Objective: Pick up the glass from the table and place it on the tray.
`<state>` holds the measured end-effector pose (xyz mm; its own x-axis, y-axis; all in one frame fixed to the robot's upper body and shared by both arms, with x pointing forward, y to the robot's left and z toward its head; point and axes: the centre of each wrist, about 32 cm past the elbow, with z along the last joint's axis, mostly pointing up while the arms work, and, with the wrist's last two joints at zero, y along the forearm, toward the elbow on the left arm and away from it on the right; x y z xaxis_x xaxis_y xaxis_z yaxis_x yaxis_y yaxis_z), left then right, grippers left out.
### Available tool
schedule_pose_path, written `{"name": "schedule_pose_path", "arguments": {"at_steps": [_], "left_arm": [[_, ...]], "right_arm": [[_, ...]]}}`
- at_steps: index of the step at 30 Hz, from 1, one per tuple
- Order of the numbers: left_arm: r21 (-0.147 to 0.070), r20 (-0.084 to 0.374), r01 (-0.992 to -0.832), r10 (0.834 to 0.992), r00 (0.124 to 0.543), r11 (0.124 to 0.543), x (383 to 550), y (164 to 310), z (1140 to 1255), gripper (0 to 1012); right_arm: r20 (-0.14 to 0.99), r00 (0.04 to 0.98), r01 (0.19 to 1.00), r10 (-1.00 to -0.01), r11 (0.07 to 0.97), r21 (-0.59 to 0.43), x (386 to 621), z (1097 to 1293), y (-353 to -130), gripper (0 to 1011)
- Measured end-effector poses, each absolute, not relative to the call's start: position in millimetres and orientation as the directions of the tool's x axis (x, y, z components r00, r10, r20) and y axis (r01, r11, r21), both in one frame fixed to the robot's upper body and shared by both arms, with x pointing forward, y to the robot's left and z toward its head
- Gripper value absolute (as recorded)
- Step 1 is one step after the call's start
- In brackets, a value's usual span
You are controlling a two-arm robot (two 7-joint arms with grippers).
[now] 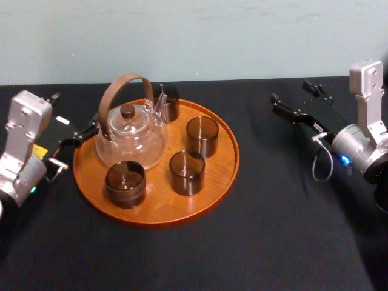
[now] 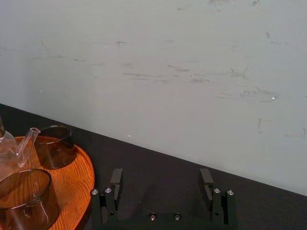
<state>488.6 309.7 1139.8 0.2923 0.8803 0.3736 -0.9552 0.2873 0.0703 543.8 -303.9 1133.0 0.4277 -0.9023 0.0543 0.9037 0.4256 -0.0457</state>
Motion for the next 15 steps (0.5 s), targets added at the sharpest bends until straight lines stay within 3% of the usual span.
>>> {"name": "schedule_pose_path", "arguments": {"at_steps": [15], "left_arm": [[0.070, 0.374, -0.955, 0.880, 0.292, 0.287, 488.6, 309.7, 1139.8, 1001]], "right_arm": [[0.054, 0.429, 0.903, -0.902, 0.427, -0.045, 543.8, 1133.3, -304.0, 1002]]}}
